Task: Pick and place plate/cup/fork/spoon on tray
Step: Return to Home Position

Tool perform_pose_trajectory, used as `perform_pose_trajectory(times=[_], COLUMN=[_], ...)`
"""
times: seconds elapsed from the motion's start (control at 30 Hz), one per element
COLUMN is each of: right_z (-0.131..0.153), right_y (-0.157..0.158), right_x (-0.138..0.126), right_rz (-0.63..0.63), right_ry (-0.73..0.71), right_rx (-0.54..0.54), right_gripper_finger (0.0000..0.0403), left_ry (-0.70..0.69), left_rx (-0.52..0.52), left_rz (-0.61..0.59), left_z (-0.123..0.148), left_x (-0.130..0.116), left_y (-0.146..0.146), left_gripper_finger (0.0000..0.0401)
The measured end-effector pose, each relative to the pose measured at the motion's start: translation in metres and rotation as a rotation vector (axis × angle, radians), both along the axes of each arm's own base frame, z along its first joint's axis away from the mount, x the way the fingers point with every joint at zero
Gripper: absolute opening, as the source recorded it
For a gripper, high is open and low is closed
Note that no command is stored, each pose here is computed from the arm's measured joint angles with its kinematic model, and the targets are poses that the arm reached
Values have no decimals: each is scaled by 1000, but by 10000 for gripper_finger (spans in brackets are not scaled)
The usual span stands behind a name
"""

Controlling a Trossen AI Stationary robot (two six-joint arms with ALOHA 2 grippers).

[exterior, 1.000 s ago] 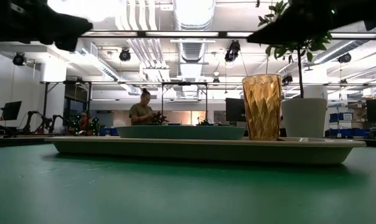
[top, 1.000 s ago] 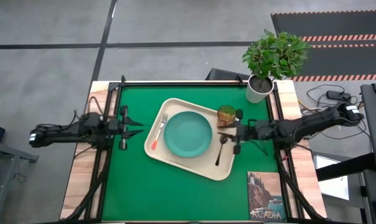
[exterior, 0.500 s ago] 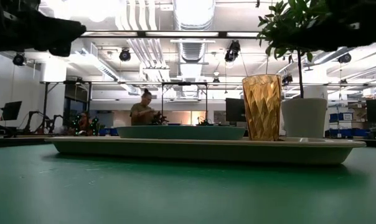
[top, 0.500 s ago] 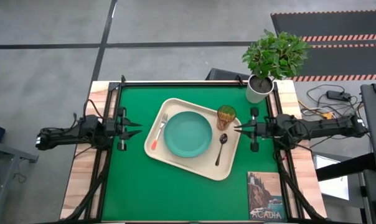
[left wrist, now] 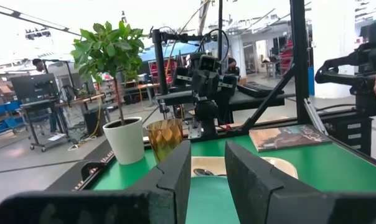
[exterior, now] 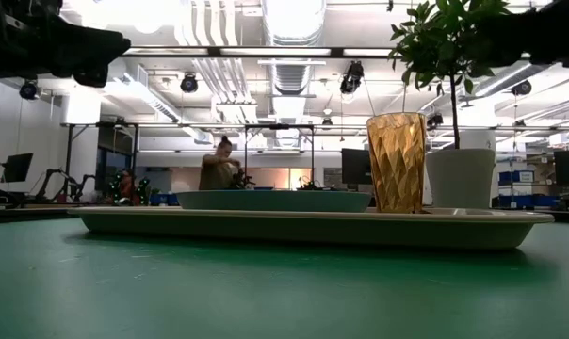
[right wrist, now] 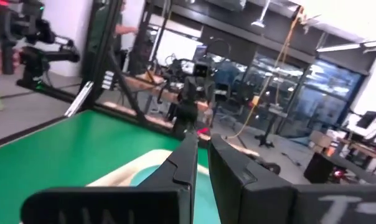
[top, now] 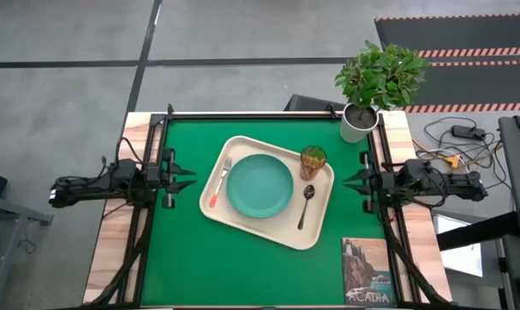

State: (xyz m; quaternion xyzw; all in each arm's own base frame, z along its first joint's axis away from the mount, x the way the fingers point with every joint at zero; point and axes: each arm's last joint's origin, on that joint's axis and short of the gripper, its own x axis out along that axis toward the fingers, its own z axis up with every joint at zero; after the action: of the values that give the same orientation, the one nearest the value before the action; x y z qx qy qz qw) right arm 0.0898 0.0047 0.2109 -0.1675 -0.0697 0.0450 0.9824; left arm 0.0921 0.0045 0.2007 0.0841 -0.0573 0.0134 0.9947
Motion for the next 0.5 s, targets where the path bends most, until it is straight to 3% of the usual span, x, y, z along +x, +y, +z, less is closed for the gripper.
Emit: perform_pose_trajectory(times=[0.3,0.5], right_z=[-4,-24], right_y=[1,2], right_x=[-2,3], right_rz=[51,74], right_ry=[19,69], right_rx=[-2,5], right_gripper_finger=[27,27], left_ry=[24,40], left_rx=[25,24], left_rz=[3,3], left_z=[-2,-3], left_x=[2,4], left_y=[0,0], left_gripper_finger=[81,81])
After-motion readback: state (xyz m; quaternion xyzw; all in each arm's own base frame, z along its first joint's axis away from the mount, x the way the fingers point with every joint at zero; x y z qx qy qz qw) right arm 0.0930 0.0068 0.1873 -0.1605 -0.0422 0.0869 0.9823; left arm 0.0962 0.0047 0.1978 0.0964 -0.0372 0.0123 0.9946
